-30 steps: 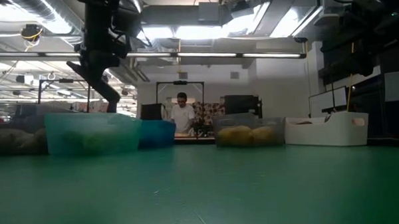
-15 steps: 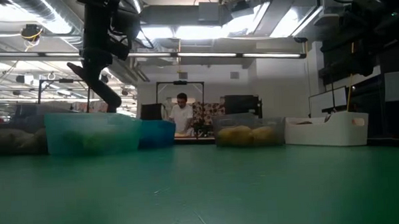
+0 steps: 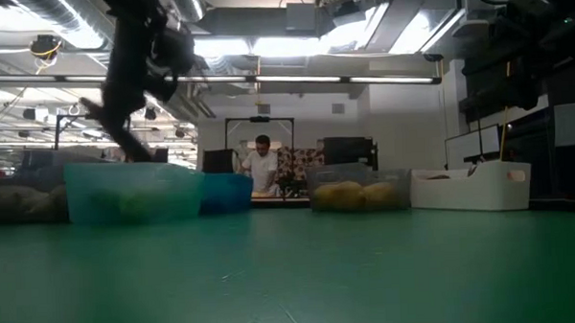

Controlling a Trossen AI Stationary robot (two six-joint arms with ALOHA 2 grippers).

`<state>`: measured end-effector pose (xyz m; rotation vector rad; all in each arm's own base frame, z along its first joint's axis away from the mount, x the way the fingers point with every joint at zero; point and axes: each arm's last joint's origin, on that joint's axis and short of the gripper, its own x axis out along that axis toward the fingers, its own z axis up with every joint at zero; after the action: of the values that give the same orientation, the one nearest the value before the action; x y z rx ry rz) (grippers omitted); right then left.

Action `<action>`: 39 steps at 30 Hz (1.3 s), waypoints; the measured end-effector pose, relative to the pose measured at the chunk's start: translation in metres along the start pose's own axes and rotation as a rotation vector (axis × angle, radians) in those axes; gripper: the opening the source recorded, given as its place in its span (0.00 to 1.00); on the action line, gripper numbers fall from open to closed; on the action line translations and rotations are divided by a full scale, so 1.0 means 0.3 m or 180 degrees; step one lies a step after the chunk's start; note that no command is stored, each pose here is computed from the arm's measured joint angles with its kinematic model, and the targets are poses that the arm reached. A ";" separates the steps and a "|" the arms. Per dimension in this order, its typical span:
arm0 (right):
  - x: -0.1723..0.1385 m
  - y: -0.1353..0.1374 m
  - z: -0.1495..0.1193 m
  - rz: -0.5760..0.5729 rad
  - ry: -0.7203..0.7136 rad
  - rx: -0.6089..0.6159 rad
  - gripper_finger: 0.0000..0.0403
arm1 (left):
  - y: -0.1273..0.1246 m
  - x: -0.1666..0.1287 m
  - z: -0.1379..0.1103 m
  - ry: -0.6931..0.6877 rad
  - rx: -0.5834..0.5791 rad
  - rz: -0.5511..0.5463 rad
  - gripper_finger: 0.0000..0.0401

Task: Sort produce into baskets
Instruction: Put the purple eggplant into the transparent bin

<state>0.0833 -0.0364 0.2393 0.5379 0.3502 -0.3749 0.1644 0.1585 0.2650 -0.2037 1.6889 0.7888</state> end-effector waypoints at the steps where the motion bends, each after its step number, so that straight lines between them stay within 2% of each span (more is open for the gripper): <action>1: 0.000 0.000 0.000 0.0000 -0.0001 0.0002 0.92 | -0.011 0.022 -0.008 0.0081 0.0048 -0.0017 0.35; 5: 0.000 0.000 0.000 0.0000 -0.0001 0.0003 0.92 | -0.050 0.104 -0.044 0.0387 0.0220 -0.0048 0.35; 10: 0.000 0.000 0.000 0.0000 -0.0001 0.0005 0.92 | -0.067 0.143 -0.058 0.0468 0.0222 -0.0052 0.35; 16: 0.000 0.000 0.000 0.0000 -0.0001 0.0016 0.92 | -0.055 0.118 -0.041 0.0297 0.0136 -0.0037 0.35; 22: 0.000 0.000 0.000 0.0000 -0.0003 0.0018 0.92 | -0.045 0.101 -0.002 -0.0054 0.0100 -0.0017 0.35; 30: 0.000 0.000 0.000 0.0000 0.0000 0.0020 0.92 | -0.048 0.097 0.051 -0.0613 0.0182 -0.0424 0.35; 36: 0.000 0.000 0.000 -0.0001 0.0000 0.0020 0.92 | -0.042 0.100 0.050 -0.0620 0.0179 -0.0524 0.35; 39: 0.000 0.000 0.000 -0.0001 0.0001 0.0020 0.92 | -0.037 0.101 0.050 -0.0588 0.0259 -0.0300 0.35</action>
<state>0.0833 -0.0364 0.2392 0.5441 0.3496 -0.3763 0.1736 0.1674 0.2319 -0.1480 1.5224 0.6474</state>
